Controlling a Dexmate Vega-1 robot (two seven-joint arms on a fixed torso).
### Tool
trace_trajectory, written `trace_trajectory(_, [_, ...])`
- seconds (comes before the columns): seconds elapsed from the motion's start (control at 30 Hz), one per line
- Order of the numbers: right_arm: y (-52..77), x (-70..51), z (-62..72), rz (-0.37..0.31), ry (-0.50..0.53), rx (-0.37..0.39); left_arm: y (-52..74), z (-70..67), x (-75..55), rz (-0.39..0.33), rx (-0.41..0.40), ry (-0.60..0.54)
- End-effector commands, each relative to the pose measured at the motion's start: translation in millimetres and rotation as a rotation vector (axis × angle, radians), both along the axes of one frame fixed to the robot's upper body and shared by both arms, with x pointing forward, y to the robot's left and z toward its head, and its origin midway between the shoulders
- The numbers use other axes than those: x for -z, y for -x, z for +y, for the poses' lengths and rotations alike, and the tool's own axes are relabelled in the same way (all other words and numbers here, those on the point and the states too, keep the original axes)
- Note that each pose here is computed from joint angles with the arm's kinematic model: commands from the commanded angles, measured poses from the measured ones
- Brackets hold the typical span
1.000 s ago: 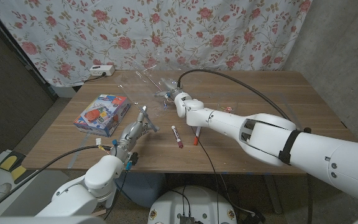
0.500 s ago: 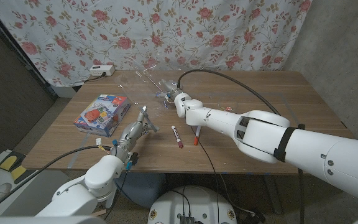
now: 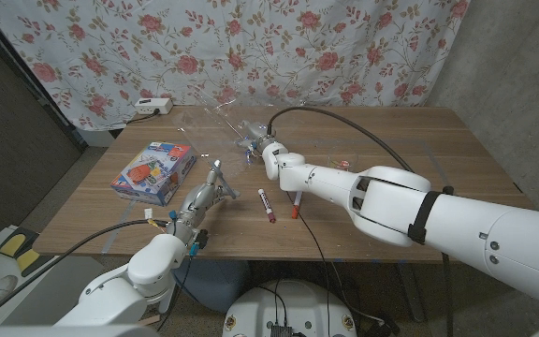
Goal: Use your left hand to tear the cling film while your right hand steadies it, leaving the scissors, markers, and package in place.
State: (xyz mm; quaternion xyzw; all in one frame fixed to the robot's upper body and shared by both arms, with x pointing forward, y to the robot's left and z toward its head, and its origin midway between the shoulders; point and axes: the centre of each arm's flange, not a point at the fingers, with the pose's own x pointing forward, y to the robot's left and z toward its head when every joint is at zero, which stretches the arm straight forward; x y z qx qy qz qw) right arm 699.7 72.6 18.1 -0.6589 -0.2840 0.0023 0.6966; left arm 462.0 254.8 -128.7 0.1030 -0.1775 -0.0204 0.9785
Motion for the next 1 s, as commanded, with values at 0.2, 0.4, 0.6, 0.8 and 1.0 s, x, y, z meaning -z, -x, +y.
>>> trace_trajectory(0.2, [0.3, 1.3, -0.5, -0.029, -0.046, -0.017, 0.5, 0.5, 3.6, 0.005, -0.004, 0.012])
trace_trajectory(0.4, [8.1, -3.0, -3.6, -0.061, -0.066, -0.033, -0.8, 0.1, 2.9, 0.005, -0.003, 0.012])
trace_trajectory(0.6, [11.1, -7.4, -8.1, -0.077, -0.109, -0.042, -2.7, -1.6, 2.6, 0.003, 0.003, 0.011])
trace_trajectory(0.8, [17.5, -10.3, -12.9, -0.071, -0.152, -0.071, -3.8, -2.4, 2.5, 0.002, 0.002, 0.015])
trace_trajectory(1.0, [29.1, -15.0, -16.7, -0.066, -0.228, -0.125, -4.5, -3.8, 2.4, -0.001, 0.004, 0.016])
